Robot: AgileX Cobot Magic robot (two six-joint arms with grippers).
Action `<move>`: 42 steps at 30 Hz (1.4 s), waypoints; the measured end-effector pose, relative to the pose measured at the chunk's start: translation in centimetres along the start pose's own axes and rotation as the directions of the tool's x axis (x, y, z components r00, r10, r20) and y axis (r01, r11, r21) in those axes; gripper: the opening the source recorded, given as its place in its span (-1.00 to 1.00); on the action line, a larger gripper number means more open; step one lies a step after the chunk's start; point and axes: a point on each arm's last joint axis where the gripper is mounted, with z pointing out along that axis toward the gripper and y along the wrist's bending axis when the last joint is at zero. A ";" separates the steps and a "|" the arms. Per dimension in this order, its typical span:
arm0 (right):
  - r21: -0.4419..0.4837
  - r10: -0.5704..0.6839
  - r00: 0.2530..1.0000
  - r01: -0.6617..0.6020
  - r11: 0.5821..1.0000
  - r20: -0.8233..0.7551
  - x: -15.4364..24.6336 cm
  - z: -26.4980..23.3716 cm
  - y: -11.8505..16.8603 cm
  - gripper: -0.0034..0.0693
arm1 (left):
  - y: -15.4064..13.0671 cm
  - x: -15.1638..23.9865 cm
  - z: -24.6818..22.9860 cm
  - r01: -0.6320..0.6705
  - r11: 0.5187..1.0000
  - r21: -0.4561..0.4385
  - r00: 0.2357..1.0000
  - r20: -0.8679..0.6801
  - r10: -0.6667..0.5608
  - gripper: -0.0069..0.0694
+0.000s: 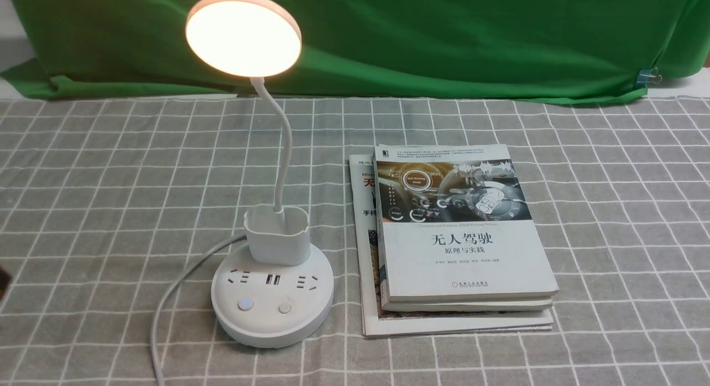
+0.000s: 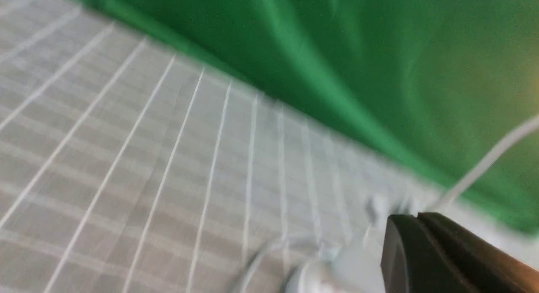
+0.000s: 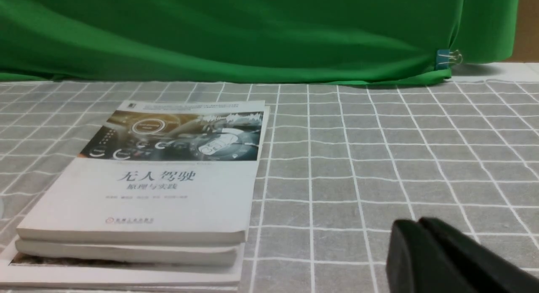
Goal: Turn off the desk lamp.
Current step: Use the left arm to press the button switch on the lamp holder
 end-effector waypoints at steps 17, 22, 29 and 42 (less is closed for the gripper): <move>0.000 0.000 1.000 0.000 1.000 0.000 0.0 0.0 0.0 -0.81 | -2.9 1.5 12.8 -0.305 0.945 0.123 0.587 -0.757 0.287 -0.82; 0.000 0.000 1.000 0.000 1.000 0.000 0.0 0.0 0.0 -0.81 | -7.1 2.9 14.8 -0.313 0.928 0.201 0.502 -0.794 0.342 -0.82; 0.000 0.000 1.000 0.000 1.000 0.000 0.0 0.0 0.0 -0.81 | -12.5 4.9 16.8 -0.360 0.878 0.317 0.373 -0.813 0.447 -0.82; 0.000 0.000 1.000 0.000 1.000 0.000 0.0 0.0 0.0 -0.81 | -14.8 6.4 21.6 -0.352 0.888 0.296 0.317 -0.855 0.410 -0.82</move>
